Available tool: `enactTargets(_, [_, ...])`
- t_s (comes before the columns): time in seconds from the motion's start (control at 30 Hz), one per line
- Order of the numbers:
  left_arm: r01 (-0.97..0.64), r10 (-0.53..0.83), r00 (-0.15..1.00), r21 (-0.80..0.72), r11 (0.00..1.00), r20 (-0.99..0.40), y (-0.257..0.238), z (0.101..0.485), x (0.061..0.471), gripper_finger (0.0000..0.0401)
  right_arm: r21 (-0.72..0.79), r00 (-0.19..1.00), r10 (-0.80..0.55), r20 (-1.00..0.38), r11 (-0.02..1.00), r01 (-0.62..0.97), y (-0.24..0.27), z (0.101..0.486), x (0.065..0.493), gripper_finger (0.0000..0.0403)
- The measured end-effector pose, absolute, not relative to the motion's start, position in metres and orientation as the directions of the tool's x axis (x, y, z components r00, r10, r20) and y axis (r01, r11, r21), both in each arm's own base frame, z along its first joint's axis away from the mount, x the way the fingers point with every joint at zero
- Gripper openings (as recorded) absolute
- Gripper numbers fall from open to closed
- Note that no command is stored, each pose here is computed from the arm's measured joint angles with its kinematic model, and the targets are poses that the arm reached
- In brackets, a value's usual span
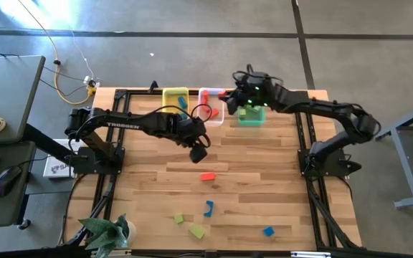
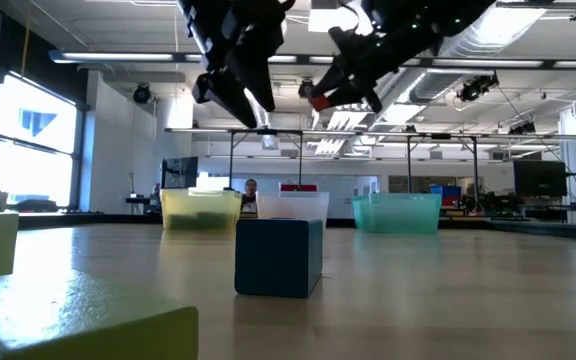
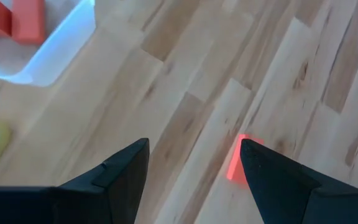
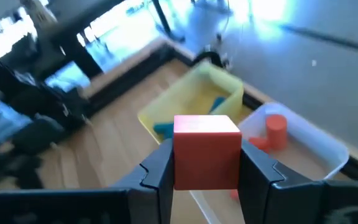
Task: Sort & place blocks by color
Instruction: Put the orange block into the transparent bin
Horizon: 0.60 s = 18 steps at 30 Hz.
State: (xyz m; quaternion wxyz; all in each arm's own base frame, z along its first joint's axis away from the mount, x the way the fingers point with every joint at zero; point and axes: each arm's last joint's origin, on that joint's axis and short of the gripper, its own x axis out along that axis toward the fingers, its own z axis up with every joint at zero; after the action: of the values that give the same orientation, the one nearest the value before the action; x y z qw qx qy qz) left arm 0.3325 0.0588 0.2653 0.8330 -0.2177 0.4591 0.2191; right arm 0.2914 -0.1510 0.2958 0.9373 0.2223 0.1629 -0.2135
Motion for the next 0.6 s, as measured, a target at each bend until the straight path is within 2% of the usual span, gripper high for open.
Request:
enactTargets(0.3, [-0.582,0.152,0.41,-0.13,0.803,-0.899,0.049,0.261,0.327,0.0243,0.326,0.778,-0.208,-0.592,0.821,0.468,-0.171,0.259,0.33,0.0105])
enactTargets(0.6, [-0.576,0.144,0.38,-0.112,0.81,-0.914,0.043,0.26,0.324,0.0243,0.338,0.703,-0.136,-0.698,0.803,0.491,-0.178,0.213,0.345,0.0105])
